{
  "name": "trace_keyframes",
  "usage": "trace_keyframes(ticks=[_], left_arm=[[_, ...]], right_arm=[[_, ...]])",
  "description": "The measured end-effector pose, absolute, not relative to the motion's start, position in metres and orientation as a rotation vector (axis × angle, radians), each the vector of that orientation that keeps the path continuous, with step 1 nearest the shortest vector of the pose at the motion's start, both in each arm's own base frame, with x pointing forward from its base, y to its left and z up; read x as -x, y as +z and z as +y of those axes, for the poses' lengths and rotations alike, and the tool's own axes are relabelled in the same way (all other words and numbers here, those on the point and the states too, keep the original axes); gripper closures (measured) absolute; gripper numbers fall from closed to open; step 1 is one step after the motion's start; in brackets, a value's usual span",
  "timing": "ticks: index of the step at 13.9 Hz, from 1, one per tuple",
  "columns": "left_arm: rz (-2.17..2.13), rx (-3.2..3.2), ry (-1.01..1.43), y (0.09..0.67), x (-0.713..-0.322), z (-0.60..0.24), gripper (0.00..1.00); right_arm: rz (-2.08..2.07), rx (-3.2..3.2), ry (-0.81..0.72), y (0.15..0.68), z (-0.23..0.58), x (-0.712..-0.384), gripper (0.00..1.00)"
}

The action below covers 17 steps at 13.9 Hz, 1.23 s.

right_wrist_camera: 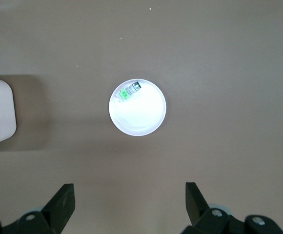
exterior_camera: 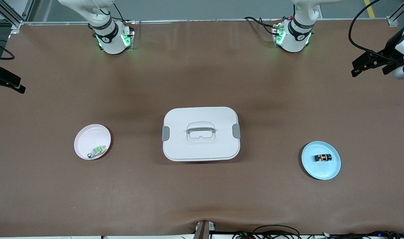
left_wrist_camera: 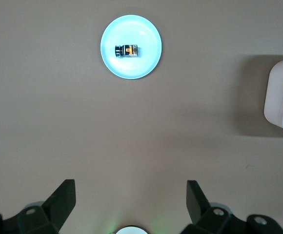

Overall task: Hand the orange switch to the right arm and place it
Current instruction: 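Move the left gripper down over the black-orange switch on the blue plate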

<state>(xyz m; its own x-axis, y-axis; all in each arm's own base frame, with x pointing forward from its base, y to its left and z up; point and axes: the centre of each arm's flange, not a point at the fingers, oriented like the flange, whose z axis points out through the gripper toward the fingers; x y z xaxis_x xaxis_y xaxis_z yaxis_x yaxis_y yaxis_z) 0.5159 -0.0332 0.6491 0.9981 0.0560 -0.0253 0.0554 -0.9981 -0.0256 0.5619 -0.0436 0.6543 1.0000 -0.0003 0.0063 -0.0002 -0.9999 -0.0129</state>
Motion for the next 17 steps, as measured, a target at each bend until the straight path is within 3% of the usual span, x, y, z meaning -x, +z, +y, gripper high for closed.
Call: trace_keyframes(ticks=[8, 12, 17], left_arm=[[-0.099, 3.116, 0.056, 0.644, -0.521, -0.029, 0.0], [-0.158, 3.121, 0.114, 0.62, -0.549, -0.006, 0.0], [-0.188, 3.133, 0.146, 0.549, -0.6, 0.009, 0.0]], right_arm=[[0.02, 3.129, -0.006, 0.654, -0.047, -0.562, 0.0], [0.025, 3.13, -0.015, 0.654, -0.048, -0.562, 0.0], [0.033, 3.131, -0.017, 0.654, -0.05, -0.562, 0.0]])
